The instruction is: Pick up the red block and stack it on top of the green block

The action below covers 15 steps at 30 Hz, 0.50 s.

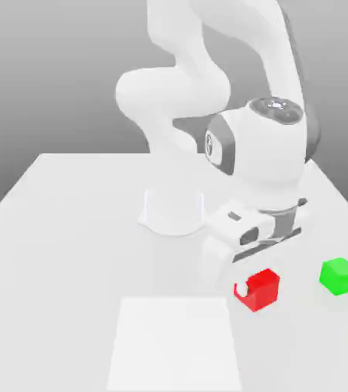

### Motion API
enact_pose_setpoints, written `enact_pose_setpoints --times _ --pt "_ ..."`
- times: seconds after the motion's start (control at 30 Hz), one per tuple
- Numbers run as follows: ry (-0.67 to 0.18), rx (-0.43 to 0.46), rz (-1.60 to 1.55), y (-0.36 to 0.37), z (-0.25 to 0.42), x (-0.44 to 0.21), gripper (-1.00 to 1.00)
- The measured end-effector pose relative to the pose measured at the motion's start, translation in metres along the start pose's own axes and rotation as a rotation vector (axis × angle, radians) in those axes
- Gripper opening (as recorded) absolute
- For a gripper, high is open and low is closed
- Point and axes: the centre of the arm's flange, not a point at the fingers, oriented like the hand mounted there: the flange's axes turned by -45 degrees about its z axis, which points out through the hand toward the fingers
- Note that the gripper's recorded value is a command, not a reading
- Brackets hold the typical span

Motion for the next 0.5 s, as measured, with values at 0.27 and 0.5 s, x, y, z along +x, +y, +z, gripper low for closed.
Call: enact_pose_setpoints --times 0.27,0.5 --pt "-0.005 -0.006 -0.618 -0.196 -0.004 0.02 -1.0" --pt "-0.005 -0.007 -0.562 -0.169 0.045 0.024 1.0"
